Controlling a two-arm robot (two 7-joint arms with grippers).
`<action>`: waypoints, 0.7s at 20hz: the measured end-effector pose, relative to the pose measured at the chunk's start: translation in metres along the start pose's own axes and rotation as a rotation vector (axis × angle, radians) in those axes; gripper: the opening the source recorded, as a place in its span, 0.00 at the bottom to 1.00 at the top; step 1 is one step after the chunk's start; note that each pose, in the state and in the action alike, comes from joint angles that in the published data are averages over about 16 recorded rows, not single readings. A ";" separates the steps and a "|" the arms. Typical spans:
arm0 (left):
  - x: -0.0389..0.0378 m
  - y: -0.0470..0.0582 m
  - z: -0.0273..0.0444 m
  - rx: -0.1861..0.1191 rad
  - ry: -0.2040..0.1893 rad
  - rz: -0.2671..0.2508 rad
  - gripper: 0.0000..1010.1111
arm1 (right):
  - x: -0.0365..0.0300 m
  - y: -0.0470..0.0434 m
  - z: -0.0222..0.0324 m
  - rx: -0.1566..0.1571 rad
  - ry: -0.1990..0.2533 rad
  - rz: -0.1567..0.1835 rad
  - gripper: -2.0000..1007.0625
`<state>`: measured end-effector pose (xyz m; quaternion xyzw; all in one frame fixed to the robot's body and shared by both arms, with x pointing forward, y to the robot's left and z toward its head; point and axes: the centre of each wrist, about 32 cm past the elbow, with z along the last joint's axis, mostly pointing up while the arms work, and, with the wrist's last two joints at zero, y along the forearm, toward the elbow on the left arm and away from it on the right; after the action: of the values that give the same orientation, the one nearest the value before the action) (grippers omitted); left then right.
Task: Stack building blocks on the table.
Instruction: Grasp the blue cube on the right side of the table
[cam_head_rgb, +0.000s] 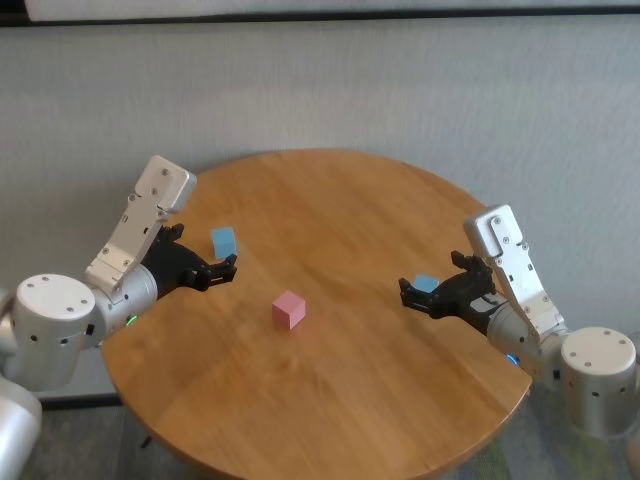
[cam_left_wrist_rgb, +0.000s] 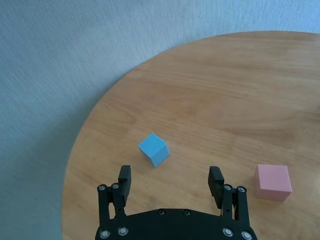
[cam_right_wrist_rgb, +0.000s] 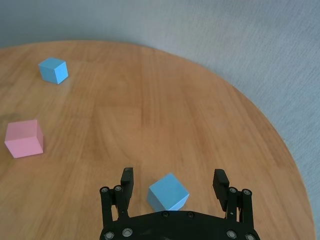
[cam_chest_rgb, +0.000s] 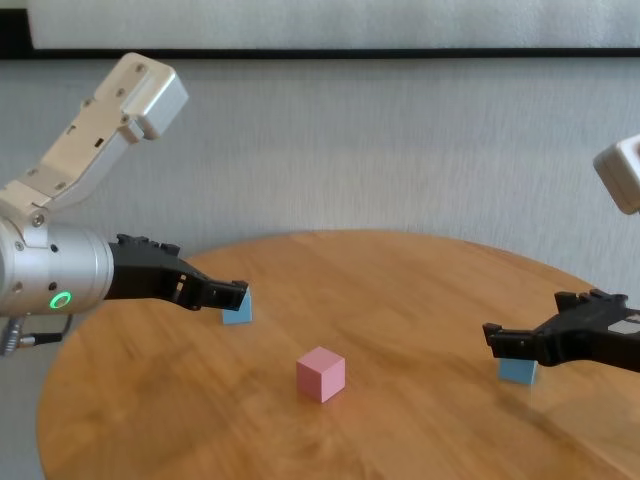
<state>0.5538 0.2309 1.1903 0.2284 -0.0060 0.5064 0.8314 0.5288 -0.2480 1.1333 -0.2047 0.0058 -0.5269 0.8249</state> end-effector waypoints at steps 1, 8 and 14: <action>0.0000 0.000 0.0000 0.000 0.000 0.000 0.99 | -0.0002 0.0010 -0.0002 -0.002 0.004 -0.002 1.00; 0.0000 0.000 0.0000 0.000 0.000 0.000 0.99 | -0.0004 0.0070 -0.0030 -0.008 0.028 -0.012 1.00; 0.0000 0.000 0.0000 0.000 0.000 0.000 0.99 | -0.0016 0.0090 -0.0058 -0.007 0.034 -0.019 1.00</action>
<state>0.5538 0.2309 1.1903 0.2284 -0.0061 0.5064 0.8315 0.5345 -0.2453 1.1246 -0.1987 0.0200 -0.5382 0.8188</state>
